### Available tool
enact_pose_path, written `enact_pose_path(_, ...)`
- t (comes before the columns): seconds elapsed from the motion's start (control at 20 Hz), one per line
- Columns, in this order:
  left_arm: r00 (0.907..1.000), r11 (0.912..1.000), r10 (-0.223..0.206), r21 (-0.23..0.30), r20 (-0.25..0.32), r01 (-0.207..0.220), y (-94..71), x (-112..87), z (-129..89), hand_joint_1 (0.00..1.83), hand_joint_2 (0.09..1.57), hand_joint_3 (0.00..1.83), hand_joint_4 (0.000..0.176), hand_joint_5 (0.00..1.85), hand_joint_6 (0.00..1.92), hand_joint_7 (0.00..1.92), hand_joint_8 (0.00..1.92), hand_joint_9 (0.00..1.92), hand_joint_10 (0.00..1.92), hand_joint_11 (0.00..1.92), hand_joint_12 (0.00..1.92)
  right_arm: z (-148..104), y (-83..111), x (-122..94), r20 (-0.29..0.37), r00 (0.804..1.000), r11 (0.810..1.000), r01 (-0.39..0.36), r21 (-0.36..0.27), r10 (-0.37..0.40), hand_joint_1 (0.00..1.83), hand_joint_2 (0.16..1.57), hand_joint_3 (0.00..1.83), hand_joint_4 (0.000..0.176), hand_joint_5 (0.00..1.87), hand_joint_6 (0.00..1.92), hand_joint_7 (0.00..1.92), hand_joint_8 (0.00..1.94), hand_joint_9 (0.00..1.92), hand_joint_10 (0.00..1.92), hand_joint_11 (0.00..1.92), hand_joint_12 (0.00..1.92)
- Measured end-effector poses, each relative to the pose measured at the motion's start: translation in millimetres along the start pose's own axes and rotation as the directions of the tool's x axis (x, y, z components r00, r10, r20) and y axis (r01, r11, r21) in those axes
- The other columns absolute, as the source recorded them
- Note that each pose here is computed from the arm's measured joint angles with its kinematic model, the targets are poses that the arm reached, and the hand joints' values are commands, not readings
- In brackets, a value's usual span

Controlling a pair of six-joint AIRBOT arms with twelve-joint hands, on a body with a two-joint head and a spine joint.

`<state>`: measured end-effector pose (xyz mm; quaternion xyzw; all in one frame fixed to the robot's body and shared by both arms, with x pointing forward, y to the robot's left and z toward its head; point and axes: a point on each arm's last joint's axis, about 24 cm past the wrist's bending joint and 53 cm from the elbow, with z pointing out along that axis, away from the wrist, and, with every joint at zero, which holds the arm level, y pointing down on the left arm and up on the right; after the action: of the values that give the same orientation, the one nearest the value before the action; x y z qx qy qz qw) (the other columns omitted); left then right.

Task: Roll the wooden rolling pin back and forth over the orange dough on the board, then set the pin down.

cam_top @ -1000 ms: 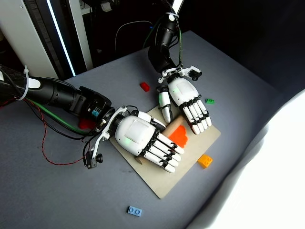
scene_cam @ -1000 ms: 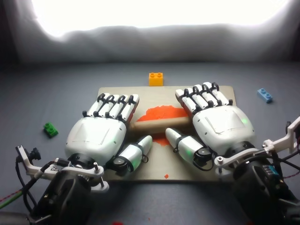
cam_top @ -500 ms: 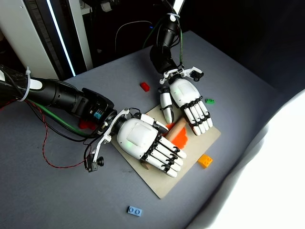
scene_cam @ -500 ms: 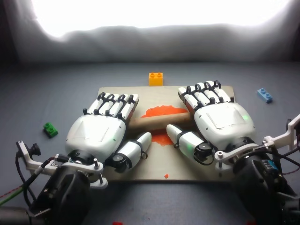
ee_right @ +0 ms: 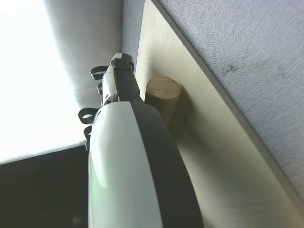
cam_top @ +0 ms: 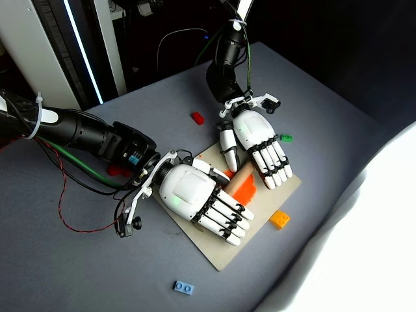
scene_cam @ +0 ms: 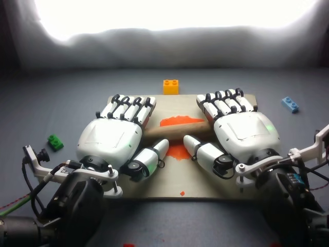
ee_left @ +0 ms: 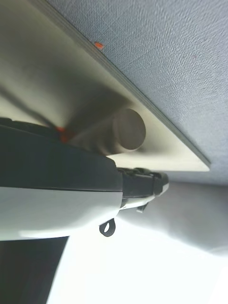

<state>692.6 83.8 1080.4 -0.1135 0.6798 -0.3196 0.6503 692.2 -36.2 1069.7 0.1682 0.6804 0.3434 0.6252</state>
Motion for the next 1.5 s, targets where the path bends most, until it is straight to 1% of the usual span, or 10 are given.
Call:
enact_pose_path(0.3, 1.0, 1.0, 0.0, 0.0, -0.002, 0.0, 2.5, -0.1, 3.0, 0.0, 1.46, 0.0, 0.0, 0.0, 0.0, 0.06, 0.0, 0.07, 0.0, 0.0, 0.2, 4.7, 0.7, -3.5, 0.006, 1.0, 1.0, -0.011, 0.001, 0.011, 0.0, 1.32, 0.0, 0.0, 0.12, 0.0, 0.12, 0.0, 0.08, 0.0, 0.0, 0.05)
enact_pose_path(0.4, 1.0, 1.0, 0.0, 0.001, 0.003, 0.0, 2.9, -0.9, 4.8, 0.0, 1.46, 0.0, 0.0, 0.0, 0.0, 0.07, 0.0, 0.07, 0.0, 0.0, 0.19, 5.1, -0.1, -3.9, 0.007, 1.0, 1.0, -0.013, 0.003, 0.013, 0.0, 1.32, 0.0, 0.0, 0.14, 0.0, 0.14, 0.0, 0.09, 0.0, 0.0, 0.1)
enact_pose_path(0.5, 1.0, 1.0, -0.001, 0.001, 0.002, 0.001, 2.5, -1.2, 7.0, 0.0, 1.46, 0.0, 0.0, 0.0, 0.0, 0.06, 0.0, 0.06, 0.0, 0.0, 0.16, 6.0, 0.5, -4.0, 0.006, 1.0, 1.0, -0.019, 0.001, 0.019, 0.0, 1.32, 0.0, 0.0, 0.11, 0.0, 0.12, 0.0, 0.08, 0.0, 0.0, 0.01)
enact_pose_path(0.6, 1.0, 1.0, 0.0, 0.002, 0.003, 0.0, 2.6, -1.9, 8.4, 0.0, 1.45, 0.0, 0.0, 0.0, 0.0, 0.06, 0.0, 0.06, 0.0, 0.0, 0.16, 6.2, 0.9, -3.7, 0.004, 1.0, 1.0, -0.024, 0.001, 0.024, 0.0, 1.32, 0.0, 0.0, 0.13, 0.01, 0.12, 0.01, 0.08, 0.01, 0.0, 0.0)
enact_pose_path(0.8, 1.0, 1.0, 0.004, 0.003, 0.002, -0.004, 2.9, -1.6, 11.1, 0.0, 1.46, 0.0, 0.0, 0.0, 0.0, 0.08, 0.0, 0.08, 0.01, 0.0, 0.19, 7.1, 0.5, -2.7, 0.0, 0.999, 0.999, -0.035, 0.002, 0.035, 0.0, 1.33, 0.0, 0.0, 0.14, 0.01, 0.12, 0.01, 0.08, 0.01, 0.01, 0.01)
enact_pose_path(0.95, 1.0, 1.0, 0.008, 0.004, 0.0, -0.008, 3.1, -2.3, 13.5, 0.0, 1.46, 0.0, 0.0, 0.0, 0.0, 0.08, 0.0, 0.08, 0.01, 0.0, 0.2, 10.2, -2.7, -4.4, 0.003, 0.999, 0.998, -0.054, 0.024, 0.054, 0.0, 1.33, 0.0, 0.0, 0.14, 0.01, 0.12, 0.01, 0.08, 0.01, 0.01, 0.01)
enact_pose_path(1.0, 1.0, 1.0, 0.008, 0.004, 0.001, -0.008, 2.8, -2.7, 14.8, 0.0, 1.45, 0.0, 0.0, 0.0, 0.0, 0.05, 0.01, 0.06, 0.01, 0.0, 0.12, 11.6, -4.6, -5.6, 0.008, 0.999, 0.998, -0.054, 0.028, 0.054, 0.0, 1.33, 0.0, 0.0, 0.13, 0.01, 0.12, 0.0, 0.07, 0.0, 0.01, 0.01)
enact_pose_path(1.05, 1.0, 1.0, 0.008, 0.005, -0.001, -0.008, 2.4, -2.6, 15.0, 0.0, 1.45, 0.0, 0.0, 0.0, 0.0, 0.06, 0.01, 0.06, 0.01, 0.0, 0.11, 12.6, -6.5, -6.1, 0.009, 0.999, 0.998, -0.054, 0.032, 0.054, 0.0, 1.33, 0.0, 0.0, 0.13, 0.01, 0.12, 0.01, 0.08, 0.0, 0.02, 0.01)
enact_pose_path(1.45, 0.9999, 0.9999, 0.013, 0.008, -0.008, -0.013, 1.1, -3.4, 23.4, 0.0, 1.46, 0.0, 0.0, 0.0, 0.0, 0.1, 0.01, 0.09, 0.01, 0.0, 0.2, 17.3, -14.5, -10.1, 0.017, 0.999, 0.998, -0.049, 0.046, 0.048, 0.0, 1.32, 0.0, 0.0, 0.13, 0.01, 0.13, 0.01, 0.08, 0.01, 0.02, 0.03)
enact_pose_path(1.5, 0.9999, 0.9999, 0.013, 0.009, -0.011, -0.013, 0.4, -3.3, 24.5, 0.0, 1.45, 0.0, 0.0, 0.0, 0.0, 0.11, 0.01, 0.1, 0.01, 0.0, 0.2, 18.0, -15.2, -10.8, 0.018, 0.999, 0.998, -0.048, 0.047, 0.047, 0.0, 1.33, 0.0, 0.0, 0.13, 0.0, 0.14, 0.0, 0.09, 0.0, 0.0, 0.11)
